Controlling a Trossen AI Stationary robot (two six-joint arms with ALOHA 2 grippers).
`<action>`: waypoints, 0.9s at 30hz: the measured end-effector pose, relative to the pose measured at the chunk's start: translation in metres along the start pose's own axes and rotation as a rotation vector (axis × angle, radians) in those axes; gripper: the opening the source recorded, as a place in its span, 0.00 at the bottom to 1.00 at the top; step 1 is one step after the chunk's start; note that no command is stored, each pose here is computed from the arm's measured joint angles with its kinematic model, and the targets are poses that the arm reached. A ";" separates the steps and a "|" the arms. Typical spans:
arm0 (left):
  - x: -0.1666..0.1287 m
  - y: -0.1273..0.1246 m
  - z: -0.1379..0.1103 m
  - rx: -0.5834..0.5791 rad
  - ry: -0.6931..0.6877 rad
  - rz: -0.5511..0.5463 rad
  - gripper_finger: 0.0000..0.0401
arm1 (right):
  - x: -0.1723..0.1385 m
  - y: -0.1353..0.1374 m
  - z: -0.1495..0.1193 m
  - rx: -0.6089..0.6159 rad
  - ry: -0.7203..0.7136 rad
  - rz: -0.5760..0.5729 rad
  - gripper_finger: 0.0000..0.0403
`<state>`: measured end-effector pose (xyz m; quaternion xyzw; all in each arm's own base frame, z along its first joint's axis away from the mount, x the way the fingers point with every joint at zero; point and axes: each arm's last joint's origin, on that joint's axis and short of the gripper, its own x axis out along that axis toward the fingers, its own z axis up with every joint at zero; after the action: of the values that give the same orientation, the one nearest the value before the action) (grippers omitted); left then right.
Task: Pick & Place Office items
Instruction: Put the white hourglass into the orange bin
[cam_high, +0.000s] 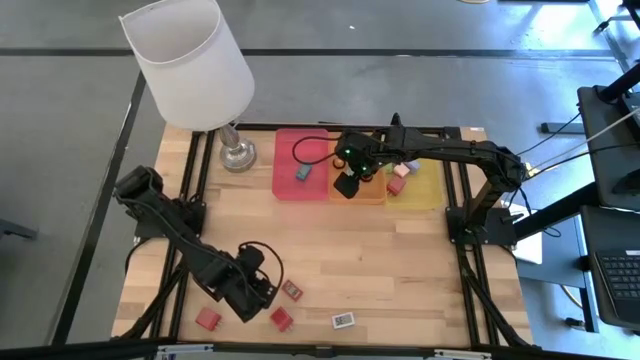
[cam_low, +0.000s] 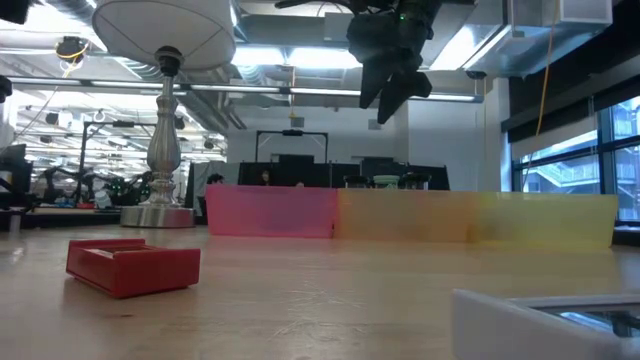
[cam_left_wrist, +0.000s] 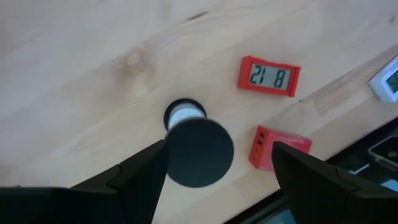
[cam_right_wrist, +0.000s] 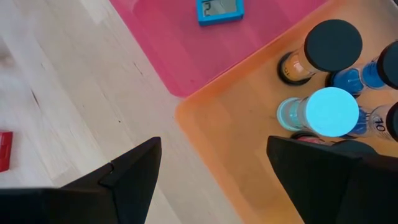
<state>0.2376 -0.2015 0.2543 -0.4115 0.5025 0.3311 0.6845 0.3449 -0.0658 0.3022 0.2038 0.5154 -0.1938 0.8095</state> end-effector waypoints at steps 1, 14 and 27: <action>0.001 0.000 -0.001 0.004 0.004 0.006 0.70 | 0.000 0.000 0.000 -0.006 0.000 0.000 0.73; 0.013 -0.003 -0.006 0.021 -0.004 0.051 0.70 | 0.000 0.001 0.002 -0.016 -0.021 0.009 0.73; 0.003 -0.001 0.003 -0.008 -0.004 0.016 0.70 | 0.000 0.001 0.003 -0.031 -0.035 0.014 0.73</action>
<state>0.2407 -0.1989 0.2523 -0.4096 0.5029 0.3395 0.6813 0.3482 -0.0664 0.3037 0.1912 0.5028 -0.1835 0.8227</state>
